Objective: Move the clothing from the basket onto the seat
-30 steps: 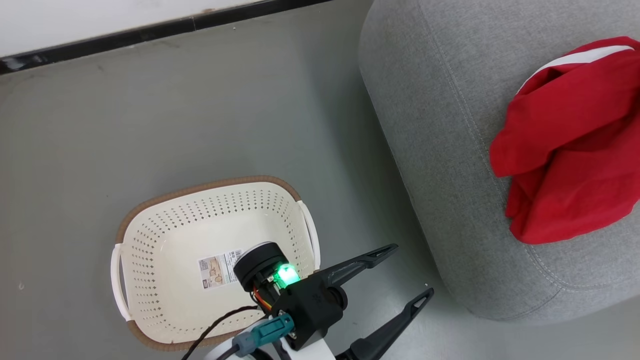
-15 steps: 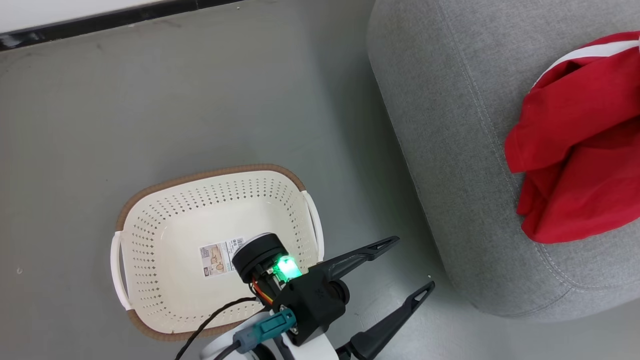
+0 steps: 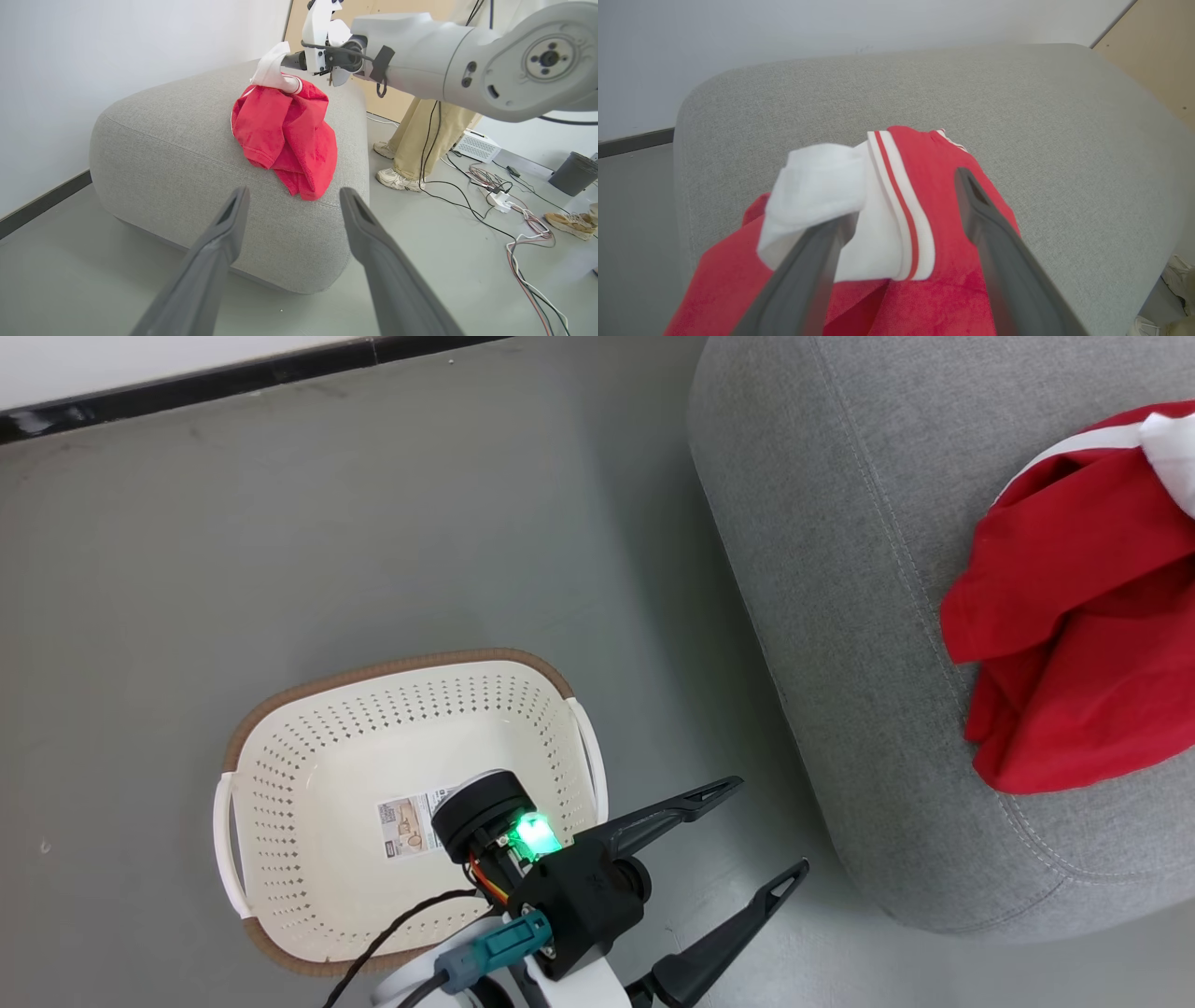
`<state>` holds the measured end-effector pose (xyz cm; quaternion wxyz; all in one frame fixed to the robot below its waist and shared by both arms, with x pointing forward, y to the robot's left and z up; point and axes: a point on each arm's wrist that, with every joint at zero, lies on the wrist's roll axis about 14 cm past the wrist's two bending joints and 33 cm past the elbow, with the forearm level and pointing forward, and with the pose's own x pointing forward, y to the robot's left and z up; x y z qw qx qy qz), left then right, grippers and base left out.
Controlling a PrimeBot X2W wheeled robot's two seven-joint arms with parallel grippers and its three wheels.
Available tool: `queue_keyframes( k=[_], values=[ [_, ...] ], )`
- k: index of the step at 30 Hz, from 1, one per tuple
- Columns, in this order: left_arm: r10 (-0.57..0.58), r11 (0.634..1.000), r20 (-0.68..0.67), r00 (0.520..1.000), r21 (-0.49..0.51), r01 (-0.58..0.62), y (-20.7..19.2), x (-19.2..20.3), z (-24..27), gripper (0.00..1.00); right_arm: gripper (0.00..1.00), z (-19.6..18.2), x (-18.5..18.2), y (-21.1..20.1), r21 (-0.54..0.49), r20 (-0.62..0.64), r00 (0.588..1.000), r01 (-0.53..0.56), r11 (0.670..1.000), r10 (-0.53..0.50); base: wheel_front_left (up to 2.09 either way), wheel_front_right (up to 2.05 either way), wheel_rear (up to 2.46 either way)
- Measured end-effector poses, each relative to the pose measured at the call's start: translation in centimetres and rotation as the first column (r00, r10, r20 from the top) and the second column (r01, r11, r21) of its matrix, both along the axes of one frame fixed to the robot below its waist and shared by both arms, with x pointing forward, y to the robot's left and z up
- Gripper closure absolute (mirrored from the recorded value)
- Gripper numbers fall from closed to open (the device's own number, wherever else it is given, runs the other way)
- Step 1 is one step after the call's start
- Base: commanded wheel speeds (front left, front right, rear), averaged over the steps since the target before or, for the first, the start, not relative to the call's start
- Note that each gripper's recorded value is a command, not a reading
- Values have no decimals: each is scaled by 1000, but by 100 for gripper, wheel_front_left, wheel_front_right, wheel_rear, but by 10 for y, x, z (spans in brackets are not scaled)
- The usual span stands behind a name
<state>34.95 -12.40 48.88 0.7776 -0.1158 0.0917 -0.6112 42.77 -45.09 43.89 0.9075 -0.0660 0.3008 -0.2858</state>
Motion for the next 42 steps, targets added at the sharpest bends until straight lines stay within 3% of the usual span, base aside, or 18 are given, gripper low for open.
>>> queue_keyframes(
  k=[17,24,32,42],
  values=[
    [32,999,53,998,-30,-30,2,-1,18,0,0,63,33,7,-124,147,983,-91,988,109,0,0,0],
    [92,995,87,992,-40,-89,9,7,28,0,0,108,52,17,-195,271,946,-124,973,175,0,0,0],
    [154,987,120,981,-51,-149,20,11,38,0,0,129,65,45,-225,339,905,-186,956,256,0,0,0],
    [265,964,147,953,-46,-261,43,13,45,0,0,156,76,92,-280,424,822,-279,919,379,0,0,0]
  ],
)
